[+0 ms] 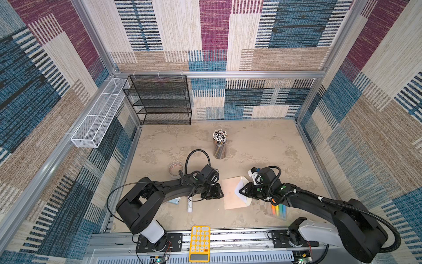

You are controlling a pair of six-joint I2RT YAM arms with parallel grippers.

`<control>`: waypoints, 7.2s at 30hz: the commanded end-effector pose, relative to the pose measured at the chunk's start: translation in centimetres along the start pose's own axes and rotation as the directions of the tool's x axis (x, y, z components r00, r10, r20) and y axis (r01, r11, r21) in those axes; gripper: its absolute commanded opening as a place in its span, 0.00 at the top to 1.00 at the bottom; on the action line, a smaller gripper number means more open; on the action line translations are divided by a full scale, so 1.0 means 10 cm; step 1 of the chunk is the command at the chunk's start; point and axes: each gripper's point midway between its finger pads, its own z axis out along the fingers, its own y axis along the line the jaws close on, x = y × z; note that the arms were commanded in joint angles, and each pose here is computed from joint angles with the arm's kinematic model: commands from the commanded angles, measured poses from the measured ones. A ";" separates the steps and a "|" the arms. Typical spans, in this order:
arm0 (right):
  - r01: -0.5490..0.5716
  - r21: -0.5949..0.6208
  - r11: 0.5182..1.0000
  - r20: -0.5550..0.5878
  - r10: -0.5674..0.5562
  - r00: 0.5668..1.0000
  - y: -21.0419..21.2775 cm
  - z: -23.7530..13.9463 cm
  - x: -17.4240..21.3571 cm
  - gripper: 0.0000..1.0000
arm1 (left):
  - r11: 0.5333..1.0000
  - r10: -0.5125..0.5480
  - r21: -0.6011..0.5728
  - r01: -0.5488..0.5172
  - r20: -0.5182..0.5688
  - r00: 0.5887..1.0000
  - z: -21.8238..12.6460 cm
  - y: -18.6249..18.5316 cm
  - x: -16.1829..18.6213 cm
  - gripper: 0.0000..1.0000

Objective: Place the letter into the envelope and seal it

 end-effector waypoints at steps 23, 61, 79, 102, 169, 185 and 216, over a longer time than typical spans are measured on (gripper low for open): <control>-0.041 -0.003 0.999 -0.029 0.041 0.999 -0.11 0.16 0.06 0.95 | 0.996 -0.076 -0.041 0.074 -0.050 0.996 0.17 0.24 0.19 0.64; -0.070 -0.051 0.996 0.020 0.071 0.997 -0.06 0.04 0.09 1.00 | 0.991 -0.108 -0.080 0.104 -0.042 0.993 0.20 0.39 0.26 0.67; -0.112 -0.082 0.990 0.062 0.117 0.991 -0.14 0.04 0.12 1.00 | 0.991 -0.125 -0.059 0.123 -0.042 0.991 0.19 0.36 0.29 0.69; -0.122 -0.142 0.982 0.121 0.140 0.983 -0.08 0.05 0.01 1.00 | 0.992 -0.120 -0.029 0.119 -0.037 0.992 0.03 0.25 0.52 0.74; -0.022 0.097 0.995 0.232 -0.001 0.973 0.02 -0.38 -0.32 0.57 | 0.997 -0.072 -0.043 0.072 -0.016 0.997 -0.03 0.13 0.51 0.69; -0.037 0.203 0.978 0.275 -0.021 0.961 -0.12 -0.60 -0.35 0.40 | 0.995 0.049 -0.096 -0.022 0.281 0.959 -1.18 -0.02 0.27 0.51; 0.458 -0.119 0.881 0.326 -0.401 0.856 0.98 -0.39 0.24 0.42 | 0.873 -0.115 -0.445 0.198 0.208 0.971 -1.16 1.02 0.57 0.43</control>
